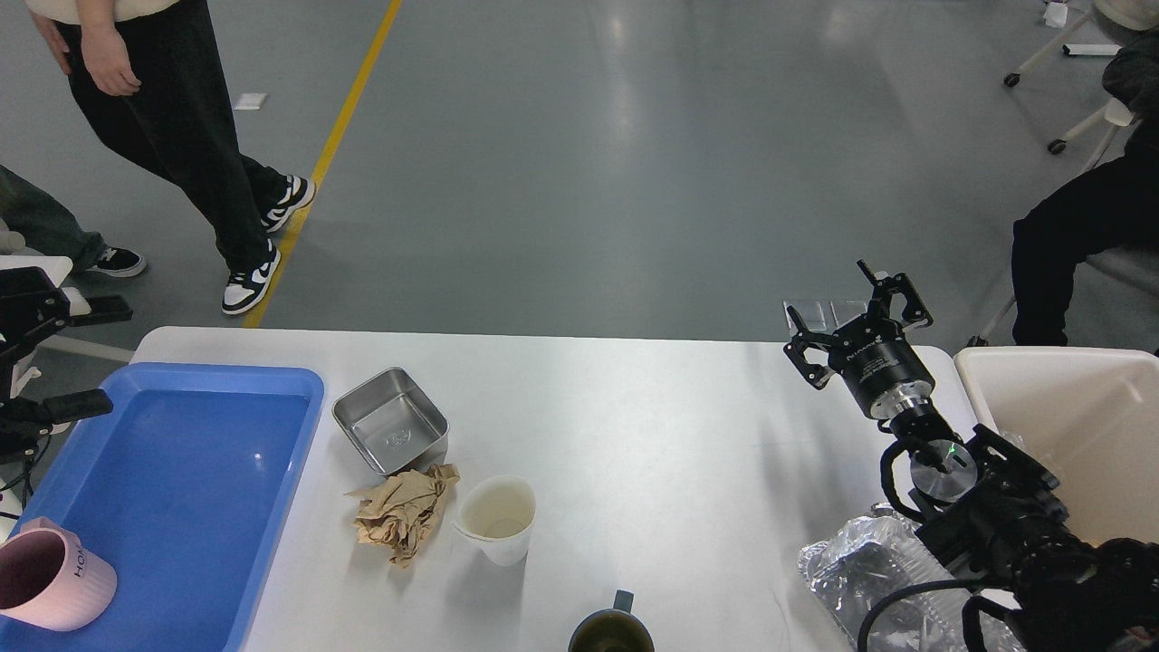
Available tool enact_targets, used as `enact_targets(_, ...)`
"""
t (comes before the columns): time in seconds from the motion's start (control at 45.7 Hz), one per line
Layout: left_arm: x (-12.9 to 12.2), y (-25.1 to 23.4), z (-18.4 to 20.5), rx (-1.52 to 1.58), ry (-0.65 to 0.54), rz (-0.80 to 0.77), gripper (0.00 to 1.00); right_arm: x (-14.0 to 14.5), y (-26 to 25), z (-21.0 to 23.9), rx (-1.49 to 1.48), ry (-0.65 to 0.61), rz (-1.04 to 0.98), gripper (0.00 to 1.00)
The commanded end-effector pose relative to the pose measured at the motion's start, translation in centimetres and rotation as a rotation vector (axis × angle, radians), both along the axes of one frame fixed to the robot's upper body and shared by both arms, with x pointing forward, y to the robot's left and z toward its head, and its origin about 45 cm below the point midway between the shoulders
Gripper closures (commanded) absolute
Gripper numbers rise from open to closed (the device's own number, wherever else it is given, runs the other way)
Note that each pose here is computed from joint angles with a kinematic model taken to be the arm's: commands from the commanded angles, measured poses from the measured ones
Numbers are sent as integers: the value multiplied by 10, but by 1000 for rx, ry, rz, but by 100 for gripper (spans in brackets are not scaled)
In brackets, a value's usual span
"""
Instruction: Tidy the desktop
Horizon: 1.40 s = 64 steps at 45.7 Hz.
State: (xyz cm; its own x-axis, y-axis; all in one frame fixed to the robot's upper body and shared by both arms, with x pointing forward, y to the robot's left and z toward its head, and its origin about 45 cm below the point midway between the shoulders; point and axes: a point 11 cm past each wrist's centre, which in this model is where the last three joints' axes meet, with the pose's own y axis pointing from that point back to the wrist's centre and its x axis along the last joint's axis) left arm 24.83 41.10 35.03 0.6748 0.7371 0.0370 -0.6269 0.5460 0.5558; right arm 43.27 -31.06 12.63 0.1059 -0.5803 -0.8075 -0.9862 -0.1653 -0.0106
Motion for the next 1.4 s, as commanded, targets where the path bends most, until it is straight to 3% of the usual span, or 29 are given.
enact_targets(0.0,1,-5,-6,6,23,-20,3,1,1,1,1,-2,2,0)
enact_targets(0.153,8,-40,-25,39,107,-149,3,1,1,2,0,-3,3,0)
enact_targets(0.482,31,-174,-56,223,165,-676,3,2,9,1,-7,-2,23,0)
enact_targets(0.832,-13,-283,-134,452,193,-1101,4,1,8,0,-8,1,21,0)
enact_targets(1.38,-12,-321,-184,605,194,-1155,5,1,6,0,-9,-3,24,0)
